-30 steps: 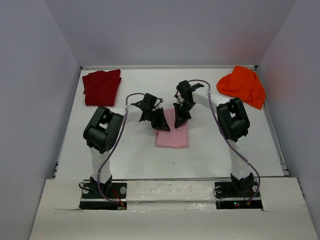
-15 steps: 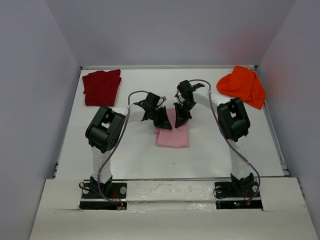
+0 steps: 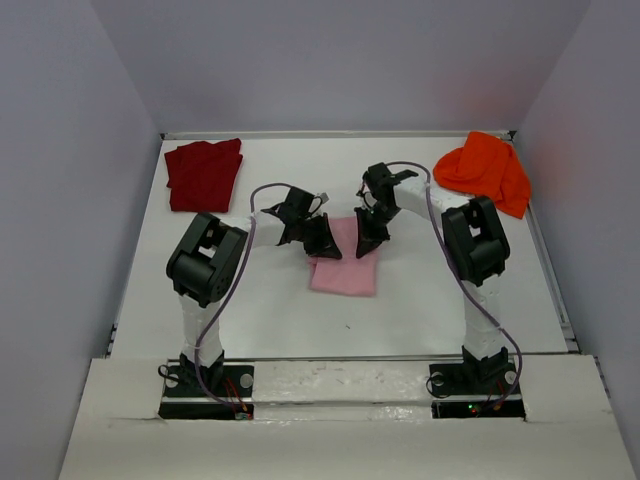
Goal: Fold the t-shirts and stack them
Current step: Smooth out wrinkles on the folded tshirt
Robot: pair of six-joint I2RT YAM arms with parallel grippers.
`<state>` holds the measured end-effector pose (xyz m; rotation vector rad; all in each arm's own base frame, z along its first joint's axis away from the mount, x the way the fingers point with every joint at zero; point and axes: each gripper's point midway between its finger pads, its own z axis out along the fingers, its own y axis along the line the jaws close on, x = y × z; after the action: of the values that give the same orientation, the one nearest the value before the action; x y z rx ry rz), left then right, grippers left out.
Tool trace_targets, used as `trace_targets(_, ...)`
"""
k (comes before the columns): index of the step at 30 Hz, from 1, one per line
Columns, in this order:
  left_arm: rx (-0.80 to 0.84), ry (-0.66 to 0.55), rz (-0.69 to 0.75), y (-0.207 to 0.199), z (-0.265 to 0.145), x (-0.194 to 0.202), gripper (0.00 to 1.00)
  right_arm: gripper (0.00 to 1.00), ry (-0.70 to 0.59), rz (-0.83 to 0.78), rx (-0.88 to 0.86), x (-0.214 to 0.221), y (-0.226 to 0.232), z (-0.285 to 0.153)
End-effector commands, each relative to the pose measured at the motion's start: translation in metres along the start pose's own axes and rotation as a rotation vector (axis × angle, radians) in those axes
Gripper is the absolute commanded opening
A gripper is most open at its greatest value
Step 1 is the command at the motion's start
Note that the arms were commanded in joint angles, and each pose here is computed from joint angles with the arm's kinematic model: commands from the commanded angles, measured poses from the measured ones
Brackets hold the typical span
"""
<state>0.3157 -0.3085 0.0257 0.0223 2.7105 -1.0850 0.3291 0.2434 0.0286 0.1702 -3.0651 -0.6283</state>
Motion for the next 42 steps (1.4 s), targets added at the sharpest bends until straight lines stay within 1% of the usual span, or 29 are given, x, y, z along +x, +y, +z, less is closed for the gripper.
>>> trace_targets(1, -0.306, 0.069, -0.063, 0.089, -0.005, 0.032, 0.00, 0.00, 0.022, 0.029, 0.163, 0.009, -0.055, -0.012)
trace_targets(5, -0.300, 0.070, -0.061, 0.087, -0.003, 0.030, 0.00, 0.00, 0.026, 0.019, 0.169, 0.010, -0.053, -0.021)
trace_targets(11, -0.298, 0.068, -0.055, 0.086, -0.004, 0.028, 0.00, 0.00, 0.039, 0.039, 0.199, 0.017, -0.068, -0.022)
trace_targets(15, -0.297, 0.068, -0.052, 0.085, -0.005, 0.028, 0.00, 0.00, 0.051, 0.046, 0.263, 0.024, -0.080, -0.024)
trace_targets(17, -0.294, 0.062, -0.052, 0.084, -0.006, 0.026, 0.00, 0.00, 0.037, 0.055, 0.268, 0.023, -0.083, -0.028)
trace_targets(20, -0.273, 0.040, -0.046, 0.075, -0.011, 0.018, 0.00, 0.00, -0.051, 0.054, 0.300, 0.009, -0.079, -0.051)
trace_targets(23, -0.205, -0.018, -0.029, 0.043, -0.030, -0.002, 0.00, 0.00, -0.156, 0.026, 0.216, -0.011, -0.049, -0.087)
trace_targets(24, -0.175, -0.063, -0.005, 0.023, -0.039, -0.021, 0.00, 0.00, -0.201, 0.008, 0.164, -0.023, -0.031, -0.103)
trace_targets(25, -0.156, -0.089, 0.009, 0.009, -0.048, -0.030, 0.00, 0.00, -0.224, 0.000, 0.141, -0.027, -0.023, -0.113)
trace_targets(27, -0.081, -0.163, 0.056, -0.039, -0.079, -0.058, 0.00, 0.00, -0.223, -0.009, 0.067, -0.027, -0.003, -0.129)
trace_targets(29, -0.005, -0.177, 0.086, -0.074, -0.101, -0.067, 0.00, 0.00, -0.208, -0.006, -0.001, -0.025, 0.014, -0.139)
trace_targets(30, 0.043, -0.207, 0.102, -0.096, -0.113, -0.077, 0.00, 0.00, -0.185, -0.002, -0.041, -0.022, 0.021, -0.139)
trace_targets(31, 0.114, -0.191, 0.118, -0.115, -0.123, -0.073, 0.00, 0.00, -0.142, 0.002, -0.135, -0.013, 0.036, -0.135)
trace_targets(32, 0.152, -0.192, 0.121, -0.125, -0.129, -0.073, 0.00, 0.00, -0.127, 0.006, -0.188, -0.009, 0.043, -0.133)
trace_targets(33, 0.190, -0.204, 0.131, -0.135, -0.135, -0.074, 0.00, 0.00, -0.132, 0.031, -0.228, -0.005, 0.050, -0.137)
trace_targets(34, 0.238, -0.175, 0.109, -0.143, -0.140, -0.064, 0.00, 0.00, -0.142, 0.025, -0.294, -0.007, 0.060, -0.138)
trace_targets(36, 0.278, -0.164, 0.086, -0.145, -0.141, -0.057, 0.00, 0.00, -0.098, 0.074, -0.339, 0.009, 0.062, -0.129)
trace_targets(38, 0.282, -0.118, 0.022, -0.131, -0.136, -0.033, 0.00, 0.00, -0.086, 0.077, -0.414, 0.016, 0.070, -0.127)
trace_targets(39, 0.272, -0.090, -0.008, -0.114, -0.126, -0.017, 0.00, 0.00, -0.073, 0.089, -0.453, 0.024, 0.071, -0.124)
trace_targets(40, 0.277, -0.085, -0.020, -0.109, -0.125, -0.010, 0.00, 0.00, -0.043, 0.111, -0.466, 0.033, 0.071, -0.121)
trace_targets(41, 0.306, -0.068, -0.050, -0.110, -0.129, 0.001, 0.00, 0.00, -0.055, 0.107, -0.506, 0.032, 0.075, -0.121)
trace_targets(42, 0.332, -0.064, -0.065, -0.098, -0.122, 0.013, 0.00, 0.00, -0.035, 0.105, -0.551, 0.038, 0.077, -0.115)
